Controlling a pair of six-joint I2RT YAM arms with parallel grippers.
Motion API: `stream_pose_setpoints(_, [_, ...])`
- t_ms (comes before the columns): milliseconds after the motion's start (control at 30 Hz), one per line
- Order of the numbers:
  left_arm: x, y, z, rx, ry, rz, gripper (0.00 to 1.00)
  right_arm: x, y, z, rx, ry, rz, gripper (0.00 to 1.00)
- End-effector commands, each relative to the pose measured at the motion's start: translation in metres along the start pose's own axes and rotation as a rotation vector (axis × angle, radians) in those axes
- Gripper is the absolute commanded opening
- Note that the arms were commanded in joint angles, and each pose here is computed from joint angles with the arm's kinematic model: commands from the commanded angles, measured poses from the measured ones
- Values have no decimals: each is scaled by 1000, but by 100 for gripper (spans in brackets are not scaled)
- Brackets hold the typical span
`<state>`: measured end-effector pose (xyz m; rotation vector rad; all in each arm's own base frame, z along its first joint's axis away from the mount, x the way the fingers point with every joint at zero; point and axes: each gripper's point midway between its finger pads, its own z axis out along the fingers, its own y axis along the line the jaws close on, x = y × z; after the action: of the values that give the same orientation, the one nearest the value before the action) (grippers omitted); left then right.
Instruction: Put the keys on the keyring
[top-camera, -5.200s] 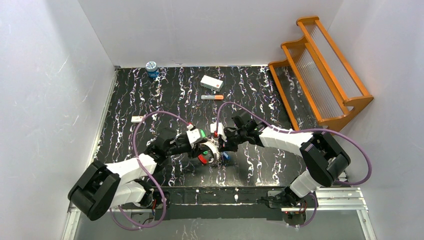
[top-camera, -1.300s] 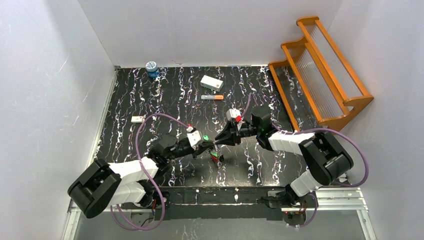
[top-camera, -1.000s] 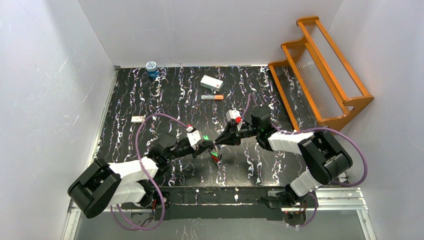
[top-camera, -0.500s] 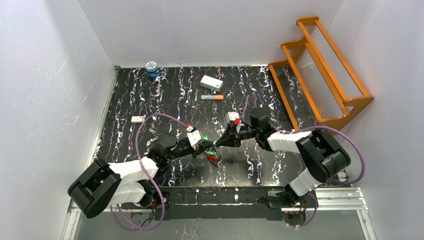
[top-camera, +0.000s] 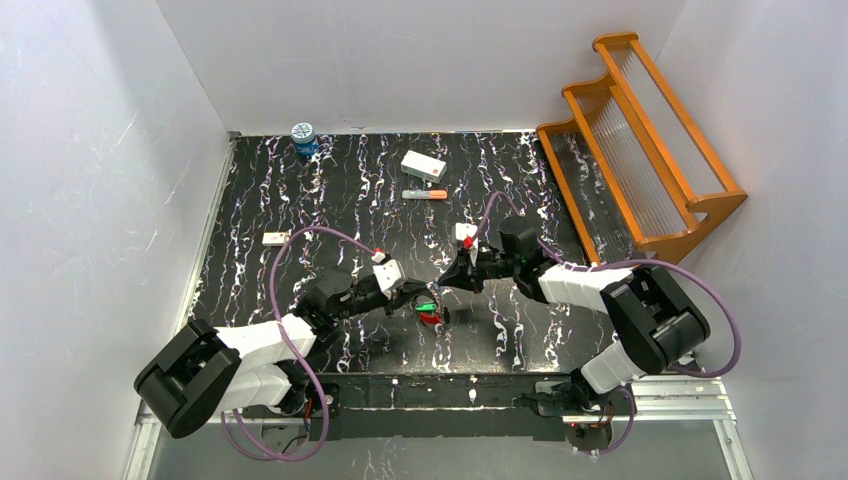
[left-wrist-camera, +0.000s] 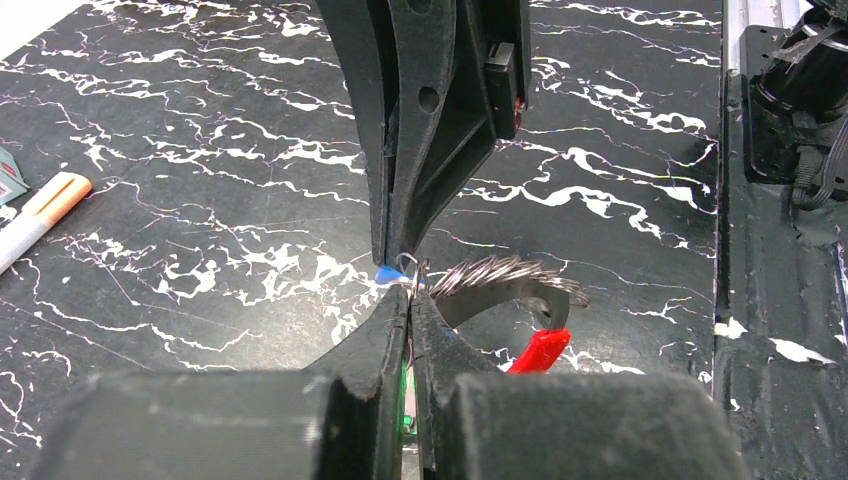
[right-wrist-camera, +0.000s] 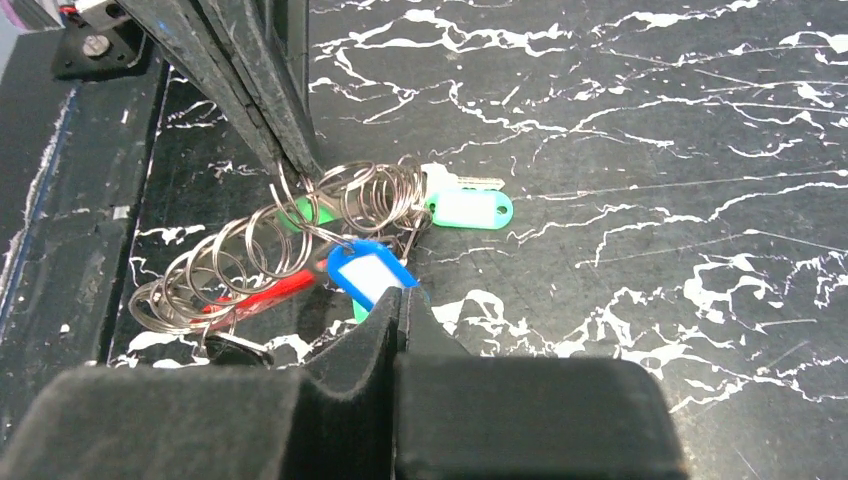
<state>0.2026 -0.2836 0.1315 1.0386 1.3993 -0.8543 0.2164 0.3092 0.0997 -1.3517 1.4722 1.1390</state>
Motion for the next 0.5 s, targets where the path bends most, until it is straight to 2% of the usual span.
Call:
stream_pose_setpoints(0, [-23,1,0,-5,-76,40,0,-9,-6,-6,46,3,-63,4])
stream_pose_setpoints(67, [-23,1,0,-4,-75,39,0,-16,-5,-8,53,-17,-81,9])
stream_pose_setpoints(233, [-21,-1,0,4,-72,39,0,-45,-3,-13,71,-109,-158,46])
stream_pose_setpoints(267, [-22,-1,0,4,-73,38,0,-51,0,-13,58,-126,-172,49])
stream_pose_setpoints(467, [-21,-1,1,7,-71,39,0,-66,15,-5,-49,-162,-205,57])
